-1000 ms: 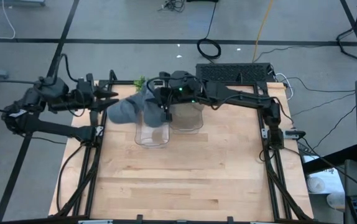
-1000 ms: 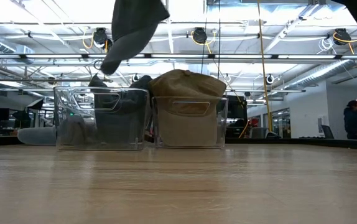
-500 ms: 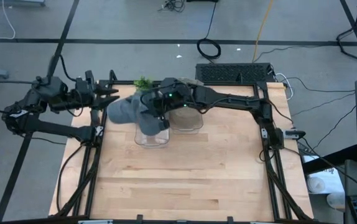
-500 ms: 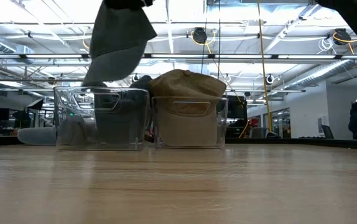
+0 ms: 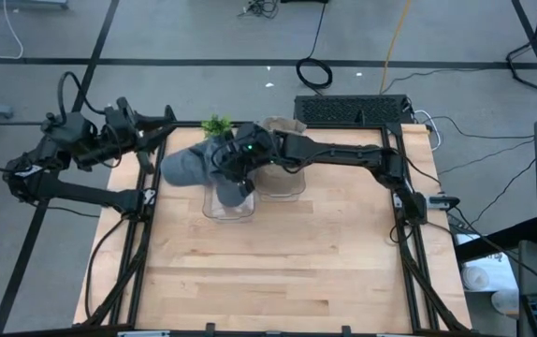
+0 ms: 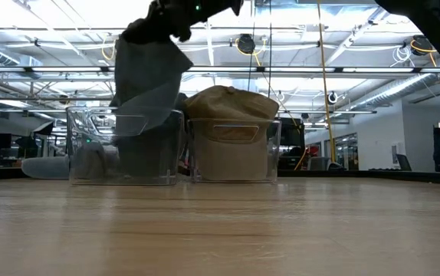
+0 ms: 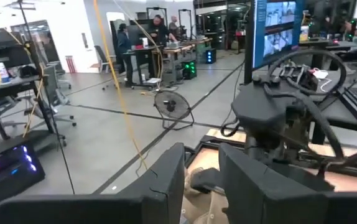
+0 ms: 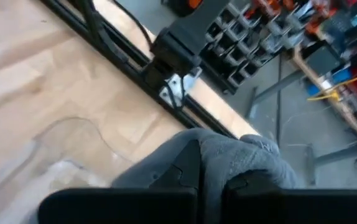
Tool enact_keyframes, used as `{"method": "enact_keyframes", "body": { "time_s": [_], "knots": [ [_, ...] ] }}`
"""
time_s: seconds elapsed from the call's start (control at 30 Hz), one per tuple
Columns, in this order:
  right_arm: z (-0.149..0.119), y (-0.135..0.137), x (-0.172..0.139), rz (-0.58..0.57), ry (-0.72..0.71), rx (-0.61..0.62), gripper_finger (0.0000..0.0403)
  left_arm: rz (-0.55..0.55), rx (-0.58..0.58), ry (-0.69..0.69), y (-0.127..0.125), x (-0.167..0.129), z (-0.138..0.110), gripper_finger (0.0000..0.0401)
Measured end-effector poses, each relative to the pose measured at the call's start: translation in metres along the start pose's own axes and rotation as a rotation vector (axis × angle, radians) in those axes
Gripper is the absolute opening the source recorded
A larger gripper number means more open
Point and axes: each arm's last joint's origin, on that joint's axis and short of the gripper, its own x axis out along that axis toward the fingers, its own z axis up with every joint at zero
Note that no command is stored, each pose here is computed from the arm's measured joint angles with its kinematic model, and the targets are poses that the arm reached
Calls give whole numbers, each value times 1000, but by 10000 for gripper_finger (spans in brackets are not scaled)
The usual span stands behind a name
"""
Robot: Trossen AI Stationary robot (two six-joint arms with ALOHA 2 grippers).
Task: Pick & Place hat
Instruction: Put the bottom blue cap into the left transparent bin, then put the blue cap into the left transparent bin
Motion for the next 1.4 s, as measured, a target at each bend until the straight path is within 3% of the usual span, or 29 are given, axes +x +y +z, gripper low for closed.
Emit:
{"method": "enact_keyframes", "body": {
  "time_s": [0.27, 0.37, 0.53, 0.67, 0.77, 1.0, 1.2, 1.4],
  "knots": [
    [-28, 22, 18, 82, -23, -61, 0, 52, -6, 21, -1, 5, -1, 108],
    [-51, 27, 24, 77, 5, -10, 0, 66, -11, 34, -2, 9, -2, 108],
    [-85, 21, 25, -37, 83, 105, 0, 67, -24, 63, -4, 13, -5, 108],
    [-96, 16, 23, -153, 173, 119, 0, 67, -27, 76, -6, 17, -6, 108],
    [-97, 15, 23, -165, 179, 153, 8, 67, -42, 76, -6, 17, -6, 108],
    [-81, 14, 13, -98, 89, 167, 89, 60, -57, 83, -6, 17, -7, 108],
    [-77, 13, 4, -52, 73, 315, 169, 28, -74, 86, -7, 17, -7, 108],
    [-62, 6, -10, -74, 36, 306, 209, 43, -56, 85, -7, 17, -7, 108]
  ]
}}
